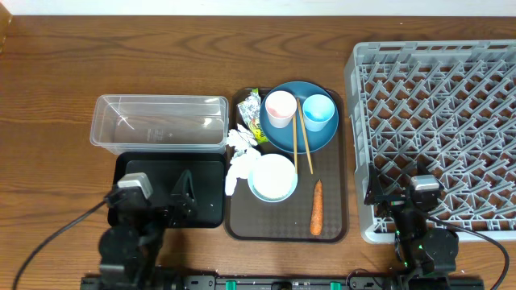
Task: Sort waste into correct bins and load items into the dishwasher rack
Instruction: 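Move the left gripper over the crumpled white tissues on the tray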
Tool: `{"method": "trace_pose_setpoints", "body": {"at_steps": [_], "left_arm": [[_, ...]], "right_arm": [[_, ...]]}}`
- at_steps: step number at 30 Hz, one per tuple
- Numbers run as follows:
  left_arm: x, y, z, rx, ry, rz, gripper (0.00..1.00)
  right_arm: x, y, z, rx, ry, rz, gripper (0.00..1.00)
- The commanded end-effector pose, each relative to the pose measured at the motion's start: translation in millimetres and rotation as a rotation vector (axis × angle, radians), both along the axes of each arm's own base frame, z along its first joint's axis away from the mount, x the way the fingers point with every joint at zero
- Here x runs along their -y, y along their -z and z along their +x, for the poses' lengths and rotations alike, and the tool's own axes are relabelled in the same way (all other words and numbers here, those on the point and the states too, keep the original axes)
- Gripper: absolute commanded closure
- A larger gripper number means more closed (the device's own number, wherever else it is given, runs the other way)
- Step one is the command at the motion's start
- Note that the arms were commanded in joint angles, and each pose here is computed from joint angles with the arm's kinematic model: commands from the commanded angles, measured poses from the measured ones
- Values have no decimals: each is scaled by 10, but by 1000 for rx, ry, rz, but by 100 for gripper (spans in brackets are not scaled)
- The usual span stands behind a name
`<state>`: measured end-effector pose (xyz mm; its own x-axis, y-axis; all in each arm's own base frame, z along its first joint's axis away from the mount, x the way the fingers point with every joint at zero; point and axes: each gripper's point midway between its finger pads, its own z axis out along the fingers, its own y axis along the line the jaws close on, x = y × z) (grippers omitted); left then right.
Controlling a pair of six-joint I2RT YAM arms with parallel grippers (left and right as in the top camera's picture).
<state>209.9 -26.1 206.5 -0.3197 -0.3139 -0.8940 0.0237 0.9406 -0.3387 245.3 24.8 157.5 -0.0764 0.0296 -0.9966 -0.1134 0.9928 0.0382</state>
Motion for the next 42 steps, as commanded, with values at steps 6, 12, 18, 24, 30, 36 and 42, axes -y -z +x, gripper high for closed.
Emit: {"method": "trace_pose_setpoints", "body": {"at_steps": [6,12,18,24,30,36,42], "left_arm": [[29,-520,-121,-238,26,22,2],[120,-617,-151,-469,74,9,2],[277,-288,-184,-685,149,2,2],[419,-110,-138,-774,207,69,2],[480,51,-103,-840,187,147,2],[545,173,-73,-887,203,214,2],[586,257,-14,-919,208,224,2]], "right_arm": [[-64,18,-7,-7,-24,9,1],[-65,18,-8,-7,-25,9,1],[-64,18,-7,-7,-24,9,1],[-64,18,-7,-7,-24,9,1],[-64,18,-7,-7,-24,9,1],[-64,18,-7,-7,-24,9,1],[-64,18,-7,-7,-24,9,1]]}}
